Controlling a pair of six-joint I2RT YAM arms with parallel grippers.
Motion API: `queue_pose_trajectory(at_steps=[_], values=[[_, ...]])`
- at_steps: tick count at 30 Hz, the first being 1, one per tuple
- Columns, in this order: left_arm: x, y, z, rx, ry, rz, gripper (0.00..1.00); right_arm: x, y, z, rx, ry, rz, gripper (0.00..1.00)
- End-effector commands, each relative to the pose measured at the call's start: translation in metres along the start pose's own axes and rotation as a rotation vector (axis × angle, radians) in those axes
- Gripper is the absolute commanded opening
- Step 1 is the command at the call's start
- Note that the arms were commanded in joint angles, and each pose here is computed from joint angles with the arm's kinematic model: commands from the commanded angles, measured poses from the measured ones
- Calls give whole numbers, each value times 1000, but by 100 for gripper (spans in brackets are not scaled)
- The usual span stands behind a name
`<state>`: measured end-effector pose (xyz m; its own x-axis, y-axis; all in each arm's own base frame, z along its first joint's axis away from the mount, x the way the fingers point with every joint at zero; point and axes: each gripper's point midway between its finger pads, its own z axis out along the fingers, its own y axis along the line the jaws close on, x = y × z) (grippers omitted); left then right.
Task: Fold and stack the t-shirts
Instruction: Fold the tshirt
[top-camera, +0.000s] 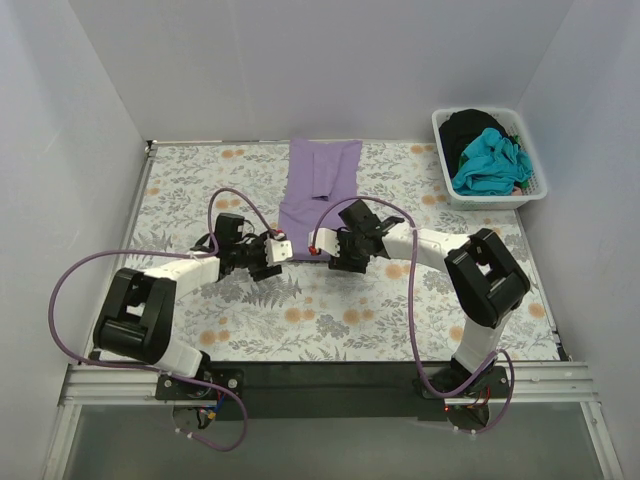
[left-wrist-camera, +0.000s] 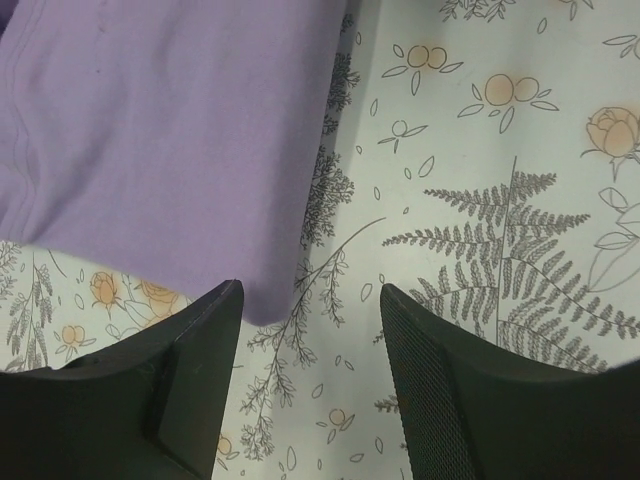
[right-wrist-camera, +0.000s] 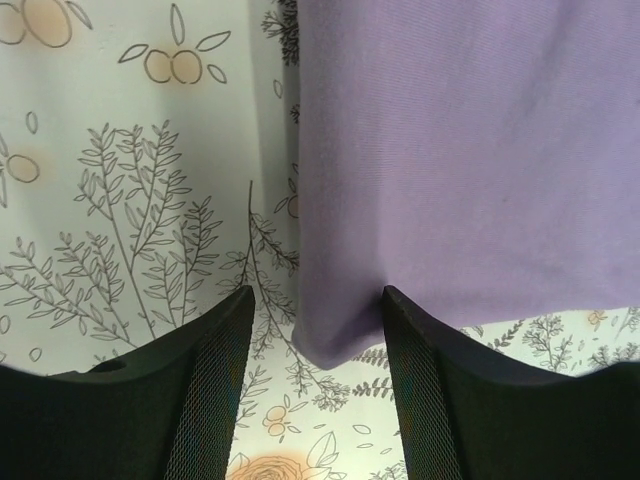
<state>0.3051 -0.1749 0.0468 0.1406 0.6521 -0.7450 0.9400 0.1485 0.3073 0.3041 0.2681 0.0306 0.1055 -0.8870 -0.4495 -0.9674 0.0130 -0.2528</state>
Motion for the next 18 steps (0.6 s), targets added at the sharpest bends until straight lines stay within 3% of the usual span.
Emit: queue_pose_trajectory(at_steps=[1,9,12,15,16,18], values=[[-3,16,5,-48,-3,80,56,-10,-17,-9,100,-16,-37,60],[12,12,21,-35,39,115,42,-9,-21,-12,139,-8,-10,62],[14,9,22,-38,46,108,34,-9,-11,-9,126,-9,-8,56],[12,7,22,-42,51,100,22,-6,-3,-1,110,-1,0,43],[12,5,21,-42,54,94,14,-3,-3,2,112,7,3,27],[7,5,20,-47,47,92,6,-2,-5,2,119,19,16,9]])
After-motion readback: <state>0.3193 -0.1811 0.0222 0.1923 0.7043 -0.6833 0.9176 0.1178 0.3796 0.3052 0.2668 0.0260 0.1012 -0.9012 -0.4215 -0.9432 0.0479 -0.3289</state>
